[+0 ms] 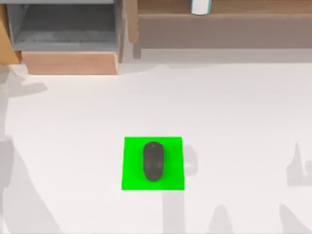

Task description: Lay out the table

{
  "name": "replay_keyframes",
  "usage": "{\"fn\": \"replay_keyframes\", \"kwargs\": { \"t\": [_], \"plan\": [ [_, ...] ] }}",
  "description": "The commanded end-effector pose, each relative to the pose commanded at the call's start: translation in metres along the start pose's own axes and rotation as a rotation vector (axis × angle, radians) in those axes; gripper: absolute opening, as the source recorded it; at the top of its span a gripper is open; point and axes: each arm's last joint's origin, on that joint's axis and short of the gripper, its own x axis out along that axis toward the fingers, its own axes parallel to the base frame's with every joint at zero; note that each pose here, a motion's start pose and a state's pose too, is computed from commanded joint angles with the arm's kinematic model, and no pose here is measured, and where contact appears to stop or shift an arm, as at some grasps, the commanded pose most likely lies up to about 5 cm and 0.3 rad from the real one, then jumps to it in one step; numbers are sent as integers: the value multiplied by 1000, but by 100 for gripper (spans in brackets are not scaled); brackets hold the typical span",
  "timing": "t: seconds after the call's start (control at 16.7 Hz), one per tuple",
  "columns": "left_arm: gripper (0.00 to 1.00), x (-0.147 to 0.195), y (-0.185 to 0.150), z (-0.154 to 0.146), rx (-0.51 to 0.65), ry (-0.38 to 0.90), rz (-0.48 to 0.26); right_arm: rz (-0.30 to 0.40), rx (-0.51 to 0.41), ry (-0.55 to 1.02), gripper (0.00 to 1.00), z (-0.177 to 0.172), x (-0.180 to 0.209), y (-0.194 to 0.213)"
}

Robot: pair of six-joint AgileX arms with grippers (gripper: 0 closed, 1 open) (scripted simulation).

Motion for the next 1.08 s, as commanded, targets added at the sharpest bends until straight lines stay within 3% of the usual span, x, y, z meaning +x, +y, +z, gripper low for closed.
{"fn": "replay_keyframes", "kwargs": {
  "t": [0.3,0.54,0.9,1.08],
  "plan": [
    [100,-15,8,0,1,-11,26,0,0,0,100,0,0,0],
    [100,-37,-1,-4,-1,1,3,0,0,0,100,0,0,0],
    [100,-38,-4,-2,-2,-4,-5,0,0,0,100,0,0,0],
    [100,-43,24,-19,56,22,56,0,0,0,100,0,0,0]
  ]
}}
